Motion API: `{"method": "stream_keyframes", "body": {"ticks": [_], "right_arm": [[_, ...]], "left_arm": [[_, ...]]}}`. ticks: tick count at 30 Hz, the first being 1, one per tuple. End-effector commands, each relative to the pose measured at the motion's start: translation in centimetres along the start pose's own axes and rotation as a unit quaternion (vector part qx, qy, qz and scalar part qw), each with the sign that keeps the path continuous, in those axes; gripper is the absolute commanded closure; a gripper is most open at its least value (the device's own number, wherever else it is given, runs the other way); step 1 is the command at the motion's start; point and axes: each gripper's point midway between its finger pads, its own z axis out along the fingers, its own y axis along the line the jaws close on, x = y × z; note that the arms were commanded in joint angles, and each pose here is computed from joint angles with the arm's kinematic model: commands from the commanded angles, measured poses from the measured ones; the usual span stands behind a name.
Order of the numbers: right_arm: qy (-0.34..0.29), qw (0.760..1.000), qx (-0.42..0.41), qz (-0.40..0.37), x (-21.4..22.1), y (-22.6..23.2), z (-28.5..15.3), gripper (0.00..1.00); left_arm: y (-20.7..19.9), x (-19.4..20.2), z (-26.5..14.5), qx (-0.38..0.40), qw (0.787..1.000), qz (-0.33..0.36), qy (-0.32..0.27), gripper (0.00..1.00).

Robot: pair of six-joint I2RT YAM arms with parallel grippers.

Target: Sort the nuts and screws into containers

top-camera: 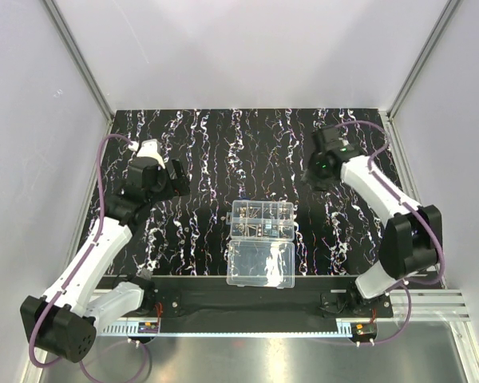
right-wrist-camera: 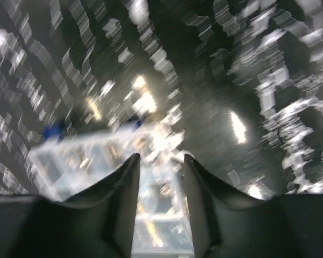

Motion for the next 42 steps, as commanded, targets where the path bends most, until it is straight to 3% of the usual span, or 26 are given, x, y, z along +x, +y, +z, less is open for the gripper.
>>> {"method": "stream_keyframes", "body": {"ticks": [1, 4, 8, 21, 29, 34, 42], "right_arm": [[-0.029, 0.998, 0.018, 0.045, -5.1, -4.3, 0.7, 0.50], [-0.062, 0.994, 0.031, 0.080, -9.4, -7.3, 1.1, 0.45], [-0.090, 0.992, 0.057, 0.069, -13.1, -9.1, 0.9, 0.34], [-0.103, 0.989, 0.065, 0.081, -13.6, -11.0, 0.6, 0.00], [-0.081, 0.992, 0.040, 0.093, -12.0, -10.5, 2.1, 0.01], [-0.083, 0.992, 0.016, 0.093, -11.6, -9.8, 2.2, 0.00], [-0.067, 0.994, 0.019, 0.083, -10.6, -10.1, 2.8, 0.00]], "left_arm": [[-0.3, -0.9, 0.2, 0.009, 1.000, -0.003, -0.019, 0.01], [-0.2, -0.9, 0.5, 0.004, 1.000, -0.002, -0.016, 0.01], [0.0, -0.9, 1.0, -0.003, 1.000, 0.003, -0.011, 0.01], [0.4, -0.2, 1.7, -0.013, 1.000, 0.007, 0.009, 0.01], [1.0, 2.2, 3.5, -0.035, 0.997, 0.008, 0.066, 0.01], [0.3, 5.6, 6.1, -0.047, 0.992, -0.011, 0.118, 0.09], [-4.0, 10.8, 9.2, -0.046, 0.982, 0.061, 0.174, 0.17]]}}
